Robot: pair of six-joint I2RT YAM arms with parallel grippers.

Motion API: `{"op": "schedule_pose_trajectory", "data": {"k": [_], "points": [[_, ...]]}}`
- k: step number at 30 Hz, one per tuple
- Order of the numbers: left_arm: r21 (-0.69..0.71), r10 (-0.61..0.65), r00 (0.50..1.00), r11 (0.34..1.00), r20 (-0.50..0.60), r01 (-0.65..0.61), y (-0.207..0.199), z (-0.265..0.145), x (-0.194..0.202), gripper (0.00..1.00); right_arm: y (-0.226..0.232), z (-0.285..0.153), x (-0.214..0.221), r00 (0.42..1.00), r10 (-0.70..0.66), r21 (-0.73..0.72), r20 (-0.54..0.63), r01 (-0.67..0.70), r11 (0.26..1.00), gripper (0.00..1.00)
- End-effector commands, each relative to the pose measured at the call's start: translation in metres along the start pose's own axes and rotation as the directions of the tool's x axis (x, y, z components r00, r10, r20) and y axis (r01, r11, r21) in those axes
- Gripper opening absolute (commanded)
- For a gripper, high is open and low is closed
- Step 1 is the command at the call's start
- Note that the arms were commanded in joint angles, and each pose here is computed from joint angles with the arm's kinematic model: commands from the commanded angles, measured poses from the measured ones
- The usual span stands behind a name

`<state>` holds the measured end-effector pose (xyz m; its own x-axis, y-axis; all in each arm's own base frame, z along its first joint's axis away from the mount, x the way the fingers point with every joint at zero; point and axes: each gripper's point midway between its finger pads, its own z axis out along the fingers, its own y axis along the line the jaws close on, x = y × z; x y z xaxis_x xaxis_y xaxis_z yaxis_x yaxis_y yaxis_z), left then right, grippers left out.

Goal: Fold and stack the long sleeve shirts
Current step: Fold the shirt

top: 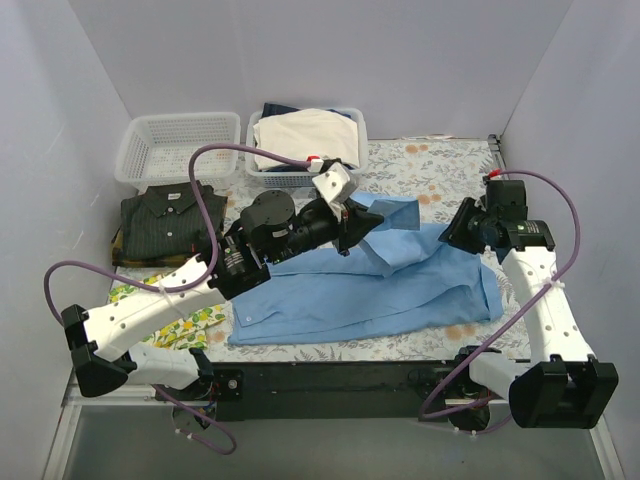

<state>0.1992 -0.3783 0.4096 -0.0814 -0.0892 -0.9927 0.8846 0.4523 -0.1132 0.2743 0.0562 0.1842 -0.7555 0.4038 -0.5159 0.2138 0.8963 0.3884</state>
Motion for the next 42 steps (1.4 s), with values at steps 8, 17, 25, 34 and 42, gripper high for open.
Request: {"op": "schedule_pose_trajectory", "data": {"k": [8,17,25,34,42], "points": [[0.257,-0.093,0.995,0.963,0.047,0.078,-0.052,-0.039,-0.031,0.08,0.043,0.045,-0.067,0.994,-0.09,-0.149,0.055,0.098,0.984,0.49],[0.281,-0.119,0.993,0.952,-0.026,0.122,-0.057,-0.039,-0.008,0.08,0.072,0.08,-0.088,0.998,-0.048,-0.278,0.041,0.057,0.959,0.46],[0.297,-0.131,0.989,0.944,-0.066,0.145,-0.06,-0.036,0.006,0.08,0.076,0.087,-0.068,0.997,-0.07,-0.344,-0.025,0.057,0.937,0.46],[0.326,-0.146,0.987,0.932,-0.069,0.16,-0.066,-0.044,0.002,0.07,0.067,0.117,-0.027,0.974,-0.091,-0.338,-0.209,0.015,0.941,0.44],[0.265,-0.156,0.983,0.948,-0.099,0.177,-0.056,-0.041,0.019,0.08,0.032,0.091,0.022,0.952,-0.082,-0.215,-0.294,0.018,0.976,0.4]]}}
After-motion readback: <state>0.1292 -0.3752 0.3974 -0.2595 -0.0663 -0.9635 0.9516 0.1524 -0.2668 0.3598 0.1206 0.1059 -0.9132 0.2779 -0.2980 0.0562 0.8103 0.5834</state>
